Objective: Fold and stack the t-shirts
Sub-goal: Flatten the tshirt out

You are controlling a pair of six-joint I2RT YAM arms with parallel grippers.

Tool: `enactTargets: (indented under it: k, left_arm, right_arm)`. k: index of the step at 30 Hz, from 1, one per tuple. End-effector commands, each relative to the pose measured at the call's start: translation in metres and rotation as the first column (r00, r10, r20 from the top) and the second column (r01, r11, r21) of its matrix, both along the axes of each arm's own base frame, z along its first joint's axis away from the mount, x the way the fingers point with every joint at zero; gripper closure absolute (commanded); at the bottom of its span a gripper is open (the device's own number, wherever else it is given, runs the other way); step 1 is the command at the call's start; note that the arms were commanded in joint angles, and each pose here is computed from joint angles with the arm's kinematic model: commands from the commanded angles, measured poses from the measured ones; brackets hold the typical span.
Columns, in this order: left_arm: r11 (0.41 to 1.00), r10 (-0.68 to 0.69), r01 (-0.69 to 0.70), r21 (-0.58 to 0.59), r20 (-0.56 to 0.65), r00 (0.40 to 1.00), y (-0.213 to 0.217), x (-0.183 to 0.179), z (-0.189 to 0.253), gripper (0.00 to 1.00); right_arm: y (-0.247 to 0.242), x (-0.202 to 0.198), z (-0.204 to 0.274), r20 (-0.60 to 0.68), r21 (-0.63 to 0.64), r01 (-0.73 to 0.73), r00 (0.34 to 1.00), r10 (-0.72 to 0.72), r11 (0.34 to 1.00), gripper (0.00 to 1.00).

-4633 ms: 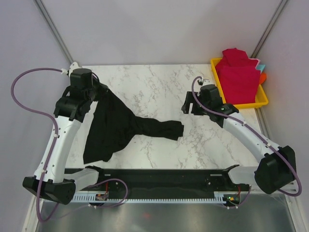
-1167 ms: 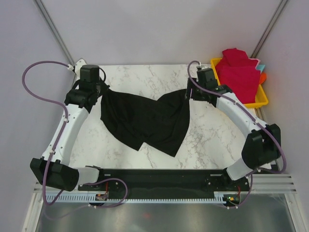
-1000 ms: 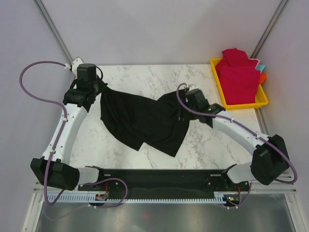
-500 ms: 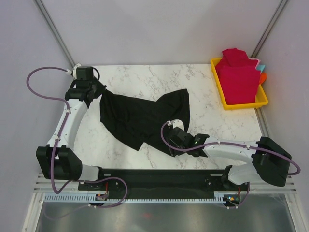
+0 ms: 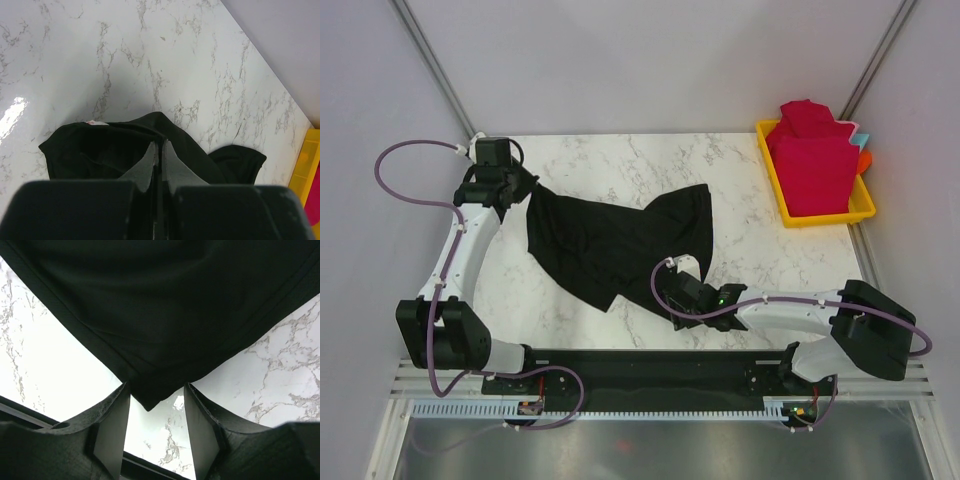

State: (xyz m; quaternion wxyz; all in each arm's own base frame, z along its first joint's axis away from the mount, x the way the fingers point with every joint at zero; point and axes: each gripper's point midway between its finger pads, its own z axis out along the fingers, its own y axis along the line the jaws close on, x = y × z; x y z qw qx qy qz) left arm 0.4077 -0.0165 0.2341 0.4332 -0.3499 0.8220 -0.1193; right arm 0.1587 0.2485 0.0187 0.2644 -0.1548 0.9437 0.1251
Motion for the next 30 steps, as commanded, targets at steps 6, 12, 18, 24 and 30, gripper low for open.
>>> enactTargets:
  k: [6,12,18,24,30]
  left_arm:
    - [1.000,0.009,-0.009,-0.022,0.019,1.000,0.000,0.006,0.000,0.98]
    - [1.000,0.013,-0.012,-0.016,0.024,1.000,0.001,0.005,0.001,0.98]
    - [1.000,0.008,-0.007,-0.020,0.030,1.000,0.000,0.004,0.004,0.98]
    - [1.000,0.010,-0.010,-0.018,0.033,0.999,0.001,0.003,0.005,0.98]
    - [1.000,0.010,-0.009,-0.018,0.036,0.999,0.001,0.004,0.006,0.98]
  right_arm:
    - [-0.004,0.007,0.014,0.064,0.023,0.047,0.997,-0.049,0.999,0.63]
    - [0.008,0.011,0.028,0.073,0.052,0.026,0.997,-0.030,0.998,0.34]
    - [0.003,0.026,0.037,0.114,0.064,0.083,0.989,-0.090,0.994,0.36]
    - [0.000,0.031,0.028,0.095,0.045,0.098,0.990,-0.102,0.994,0.45]
    - [0.005,0.026,0.019,0.060,0.064,0.088,0.994,-0.092,0.994,0.50]
